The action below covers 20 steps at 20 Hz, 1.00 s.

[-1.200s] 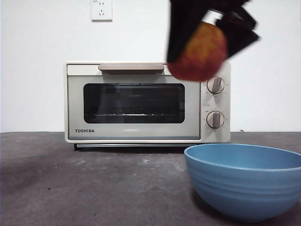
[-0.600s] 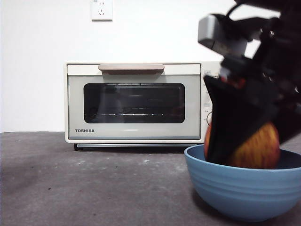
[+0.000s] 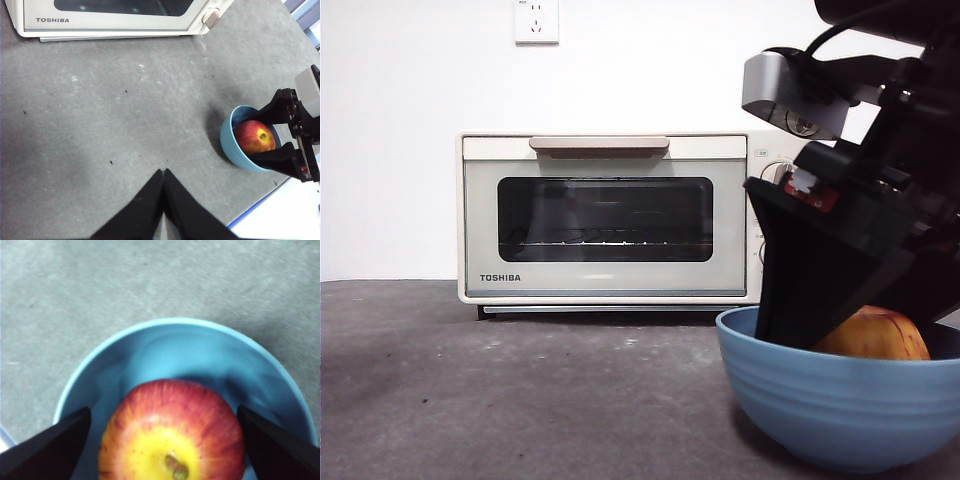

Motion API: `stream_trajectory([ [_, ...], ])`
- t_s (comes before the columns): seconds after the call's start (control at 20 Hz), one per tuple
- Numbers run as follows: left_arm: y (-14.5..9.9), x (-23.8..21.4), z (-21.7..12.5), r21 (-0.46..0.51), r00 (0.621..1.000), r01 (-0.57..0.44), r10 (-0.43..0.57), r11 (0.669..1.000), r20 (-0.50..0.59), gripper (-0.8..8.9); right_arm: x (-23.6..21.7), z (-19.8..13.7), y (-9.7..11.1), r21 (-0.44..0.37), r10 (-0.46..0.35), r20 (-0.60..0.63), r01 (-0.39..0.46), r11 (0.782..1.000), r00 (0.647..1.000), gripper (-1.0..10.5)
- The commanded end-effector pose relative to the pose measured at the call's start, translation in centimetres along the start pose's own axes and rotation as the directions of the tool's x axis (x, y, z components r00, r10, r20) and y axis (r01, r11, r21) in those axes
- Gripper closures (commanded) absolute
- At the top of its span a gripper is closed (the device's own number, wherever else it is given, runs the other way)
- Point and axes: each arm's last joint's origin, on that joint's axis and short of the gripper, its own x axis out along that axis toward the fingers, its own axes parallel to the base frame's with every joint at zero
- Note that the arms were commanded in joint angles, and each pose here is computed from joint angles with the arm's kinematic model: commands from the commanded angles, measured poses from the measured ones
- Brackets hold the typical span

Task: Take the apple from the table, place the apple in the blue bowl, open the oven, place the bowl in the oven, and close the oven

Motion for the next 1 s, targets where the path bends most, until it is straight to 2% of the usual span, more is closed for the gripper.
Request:
stream_trajectory([
  [0.05,-0.2,-0.2,0.6,0.025,1.0,0.008,-0.009,1.0,0.023,8.06,-0.4,1.0,0.5,-0.017,0.001,0.034,0.0,1.0,0.999,4.8],
  [0.15,-0.1,0.0,0.9,0.021,0.999,0.01,-0.01,1.0,0.035,8.06,-1.6,2.3,0.8,-0.038,0.0,0.077,0.003,0.999,0.997,4.8],
  [0.3,0.0,0.4,1.8,0.013,0.998,0.014,-0.015,1.0,0.066,8.06,-4.4,4.3,1.3,-0.064,-0.048,0.13,0.057,0.996,0.99,4.8],
  [0.4,0.0,0.8,2.8,0.025,0.996,0.027,-0.029,0.999,0.083,8.06,-6.4,5.4,1.5,-0.057,-0.115,0.153,0.125,0.991,0.981,4.8],
  [0.45,-0.2,1.0,3.4,0.033,0.995,0.036,-0.039,0.999,0.092,8.06,-7.3,5.7,1.4,-0.046,-0.174,0.161,0.184,0.982,0.972,4.8],
  [0.5,-0.3,1.3,4.1,0.045,0.993,0.044,-0.049,0.998,0.105,8.06,-8.1,5.7,1.3,-0.034,-0.249,0.159,0.257,0.966,0.955,4.8],
  [0.6,-0.6,2.1,5.7,0.066,0.99,0.045,-0.053,0.997,0.128,8.06,-9.0,5.3,0.9,-0.022,-0.399,0.122,0.404,0.914,0.909,4.8],
  [0.7,-0.9,3.1,7.4,0.096,0.987,0.033,-0.048,0.995,0.151,8.06,-9.2,4.4,0.4,-0.011,-0.482,0.048,0.483,0.875,0.875,4.8],
  [0.75,-1.1,3.7,8.3,0.11,0.986,0.033,-0.051,0.993,0.161,8.06,-9.2,4.1,0.1,-0.004,-0.497,0.008,0.497,0.868,0.868,4.8],
  [0.85,-1.3,5.2,9.9,0.131,0.984,0.033,-0.056,0.991,0.171,8.06,-9.3,3.6,-0.5,0.019,-0.507,-0.042,0.508,0.861,0.861,4.8],
  [0.9,-1.3,6.1,10.7,0.139,0.983,0.034,-0.058,0.99,0.174,8.06,-9.2,3.5,-0.6,0.034,-0.499,-0.057,0.501,0.865,0.865,4.8],
  [1.0,-1.4,7.5,12.0,0.149,0.983,0.023,-0.049,0.989,0.179,8.06,-9.0,3.2,-0.8,0.075,-0.432,-0.099,0.44,0.895,0.896,4.8],
])
